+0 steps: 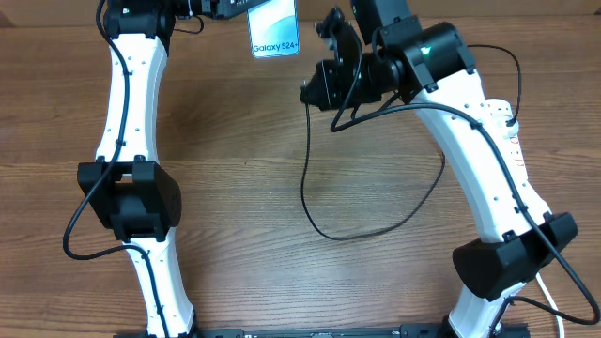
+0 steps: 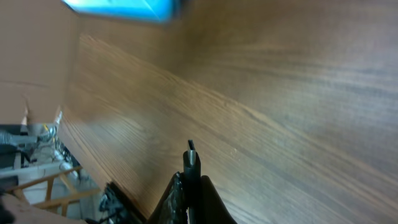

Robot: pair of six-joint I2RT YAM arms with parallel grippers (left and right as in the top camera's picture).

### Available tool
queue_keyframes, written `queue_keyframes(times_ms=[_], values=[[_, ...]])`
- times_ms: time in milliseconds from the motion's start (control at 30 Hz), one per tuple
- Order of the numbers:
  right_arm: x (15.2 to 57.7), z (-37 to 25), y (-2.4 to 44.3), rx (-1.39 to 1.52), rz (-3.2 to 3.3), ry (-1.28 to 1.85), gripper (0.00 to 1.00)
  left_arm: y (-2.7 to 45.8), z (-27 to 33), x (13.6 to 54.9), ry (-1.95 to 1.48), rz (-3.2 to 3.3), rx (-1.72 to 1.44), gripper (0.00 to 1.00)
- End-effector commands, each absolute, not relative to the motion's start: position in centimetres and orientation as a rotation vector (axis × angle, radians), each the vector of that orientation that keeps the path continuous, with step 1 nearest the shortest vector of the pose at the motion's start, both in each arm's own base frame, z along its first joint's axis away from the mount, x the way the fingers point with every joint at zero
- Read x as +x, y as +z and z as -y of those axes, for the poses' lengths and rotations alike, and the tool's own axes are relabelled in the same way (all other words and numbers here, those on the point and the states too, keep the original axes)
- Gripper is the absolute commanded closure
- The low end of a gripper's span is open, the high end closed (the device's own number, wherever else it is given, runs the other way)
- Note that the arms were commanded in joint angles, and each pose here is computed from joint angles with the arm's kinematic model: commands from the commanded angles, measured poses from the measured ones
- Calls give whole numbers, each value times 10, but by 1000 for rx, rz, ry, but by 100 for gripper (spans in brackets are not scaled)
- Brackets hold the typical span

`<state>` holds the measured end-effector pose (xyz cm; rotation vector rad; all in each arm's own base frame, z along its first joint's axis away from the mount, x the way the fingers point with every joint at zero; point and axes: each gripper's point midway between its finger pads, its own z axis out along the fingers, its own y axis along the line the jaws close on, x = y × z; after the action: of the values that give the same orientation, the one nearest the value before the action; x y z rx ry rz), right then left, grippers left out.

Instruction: Plug charger to phone and switch on socket

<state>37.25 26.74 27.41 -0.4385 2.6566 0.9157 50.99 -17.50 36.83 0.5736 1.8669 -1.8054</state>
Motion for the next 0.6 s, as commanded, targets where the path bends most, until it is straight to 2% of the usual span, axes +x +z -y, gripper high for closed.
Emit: queue_keyframes(times_ms=[0, 300, 500, 567], values=[[363, -263, 230, -453, -2777, 873, 96, 376, 174, 511, -1771, -1863, 559, 96], [314, -241, 118, -378, -3099, 824, 96, 375, 174, 515, -1755, -1873, 531, 96], [293, -222, 66, -327, -3198, 716, 96, 375, 174, 516, -1753, -1874, 529, 96], [289, -213, 44, -255, -3221, 644, 88, 374, 174, 516, -1755, -1876, 527, 96]])
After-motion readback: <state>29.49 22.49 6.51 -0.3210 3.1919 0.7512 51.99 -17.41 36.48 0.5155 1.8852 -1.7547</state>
